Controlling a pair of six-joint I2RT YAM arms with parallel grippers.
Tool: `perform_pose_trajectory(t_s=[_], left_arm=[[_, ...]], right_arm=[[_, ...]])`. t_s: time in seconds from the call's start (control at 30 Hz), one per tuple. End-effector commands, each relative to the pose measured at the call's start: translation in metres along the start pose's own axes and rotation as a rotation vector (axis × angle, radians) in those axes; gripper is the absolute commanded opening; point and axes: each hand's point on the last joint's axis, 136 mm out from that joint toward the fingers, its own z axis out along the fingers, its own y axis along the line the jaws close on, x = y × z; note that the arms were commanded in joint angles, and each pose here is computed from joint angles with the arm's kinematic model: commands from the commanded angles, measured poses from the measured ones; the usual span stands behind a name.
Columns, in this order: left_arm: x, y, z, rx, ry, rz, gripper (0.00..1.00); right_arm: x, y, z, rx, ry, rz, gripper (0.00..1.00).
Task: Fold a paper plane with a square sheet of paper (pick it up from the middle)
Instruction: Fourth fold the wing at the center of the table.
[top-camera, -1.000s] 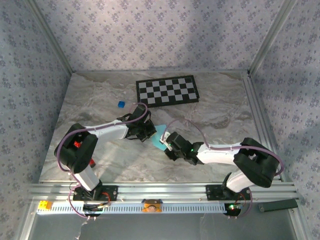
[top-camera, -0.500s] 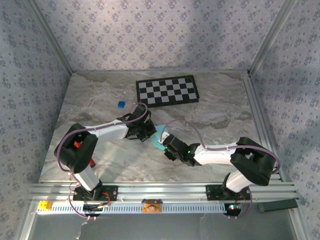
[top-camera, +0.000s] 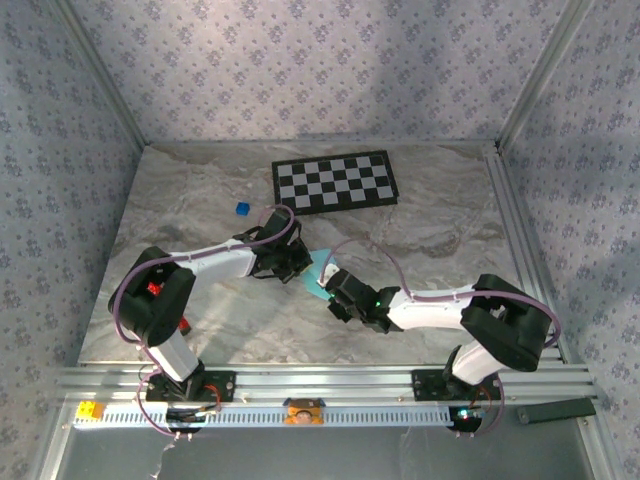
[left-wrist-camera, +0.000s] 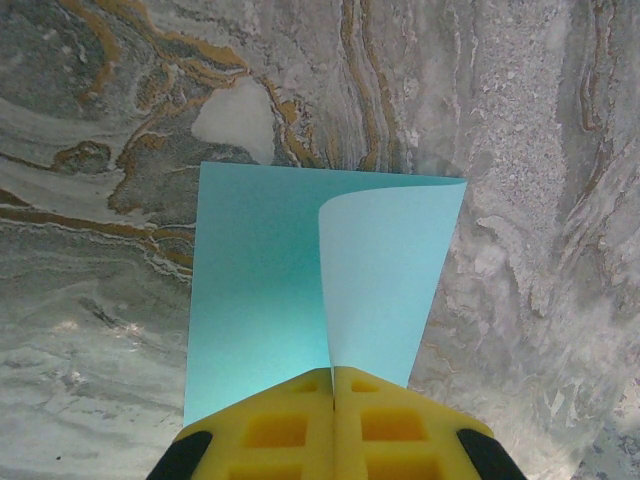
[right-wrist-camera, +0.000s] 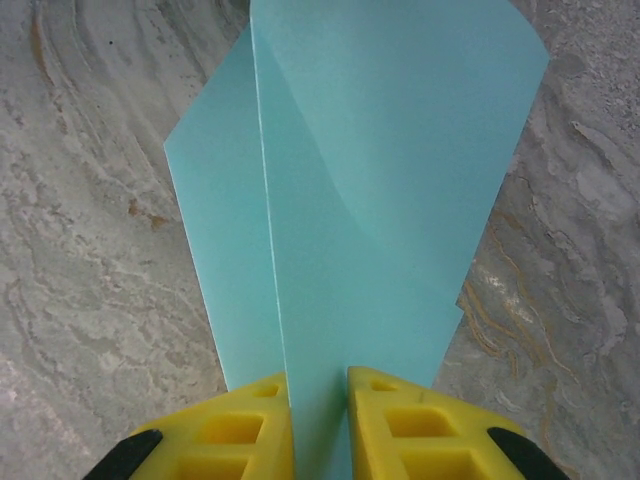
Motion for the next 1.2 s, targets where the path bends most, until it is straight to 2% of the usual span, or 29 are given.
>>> perform_pose_trajectory(t_s=[0.0, 0.33, 0.9, 1.17], left_arm=[[-0.0048, -0.0126, -0.0028, 0.032, -0.004, -0.019, 0.03], [-0.0047, -0.0128, -0.0021, 0.032, -0.002, -0.021, 0.03], [-0.0045, -0.0138, -0.0021, 0.034, 0.001, -0.021, 0.03], [-0.0039, -0.013, -0.0018, 0.032, 0.002, -0.02, 0.03]], right_arm=[[-0.002, -0.0007, -0.0065, -0.014, -0.018, 0.034, 0.21], [0.0026, 0.0019, -0.0034, -0.026, -0.005, 0.025, 0.15], [0.006, -0.004, 0.0006, 0.005, 0.009, 0.041, 0.17], [0.0036, -0.0014, 0.001, -0.018, 0.001, 0.056, 0.1]])
